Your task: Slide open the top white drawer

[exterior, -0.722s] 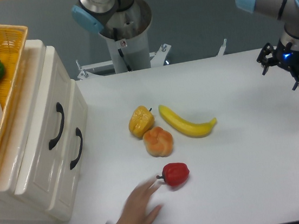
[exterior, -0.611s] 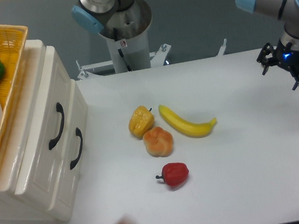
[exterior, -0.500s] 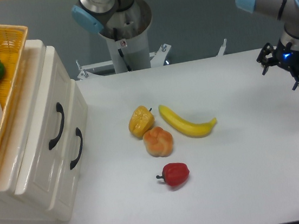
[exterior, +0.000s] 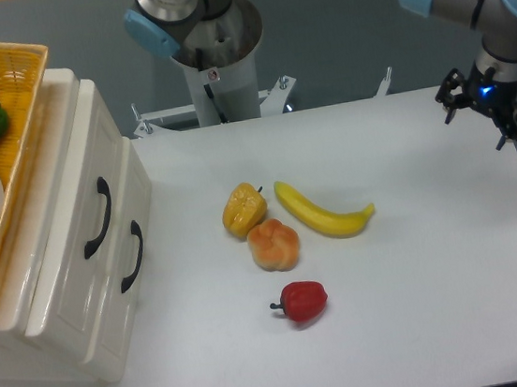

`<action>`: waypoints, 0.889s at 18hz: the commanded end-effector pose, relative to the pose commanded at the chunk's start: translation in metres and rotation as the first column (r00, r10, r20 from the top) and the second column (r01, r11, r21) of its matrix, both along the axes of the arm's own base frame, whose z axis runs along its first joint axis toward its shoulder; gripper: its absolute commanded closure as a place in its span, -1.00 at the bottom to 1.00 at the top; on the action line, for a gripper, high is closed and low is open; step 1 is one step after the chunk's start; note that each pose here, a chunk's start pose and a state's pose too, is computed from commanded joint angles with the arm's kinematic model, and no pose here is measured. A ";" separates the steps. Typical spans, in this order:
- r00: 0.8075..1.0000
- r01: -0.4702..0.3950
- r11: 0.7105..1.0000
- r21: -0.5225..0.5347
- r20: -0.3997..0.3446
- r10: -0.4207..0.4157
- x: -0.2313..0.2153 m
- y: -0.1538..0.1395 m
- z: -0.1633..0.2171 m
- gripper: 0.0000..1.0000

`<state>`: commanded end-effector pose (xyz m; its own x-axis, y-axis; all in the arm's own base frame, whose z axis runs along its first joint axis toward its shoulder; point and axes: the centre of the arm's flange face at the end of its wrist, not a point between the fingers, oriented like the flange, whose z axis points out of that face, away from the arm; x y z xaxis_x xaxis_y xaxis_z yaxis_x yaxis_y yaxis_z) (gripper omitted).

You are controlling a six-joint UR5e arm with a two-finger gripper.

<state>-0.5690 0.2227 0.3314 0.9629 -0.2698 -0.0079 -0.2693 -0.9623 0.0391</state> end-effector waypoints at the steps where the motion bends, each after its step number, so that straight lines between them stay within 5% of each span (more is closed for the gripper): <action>1: 0.999 -0.051 0.997 -0.052 -0.010 0.051 0.002 -0.002 0.000 -1.00; 5: 0.992 -0.127 0.983 -0.132 -0.033 0.124 0.025 0.033 -0.003 -1.00; 10: 0.979 -0.205 0.977 -0.054 -0.019 0.204 0.091 0.111 0.005 -1.00; 14: 0.951 -0.310 0.950 -0.030 0.001 0.310 0.137 0.165 0.000 -1.00; 16: 0.925 -0.375 0.926 0.039 0.077 0.372 0.152 0.178 0.005 -1.00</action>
<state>-0.4172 0.4010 0.3360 0.9925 0.1083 0.0559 0.1095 -0.9938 -0.0191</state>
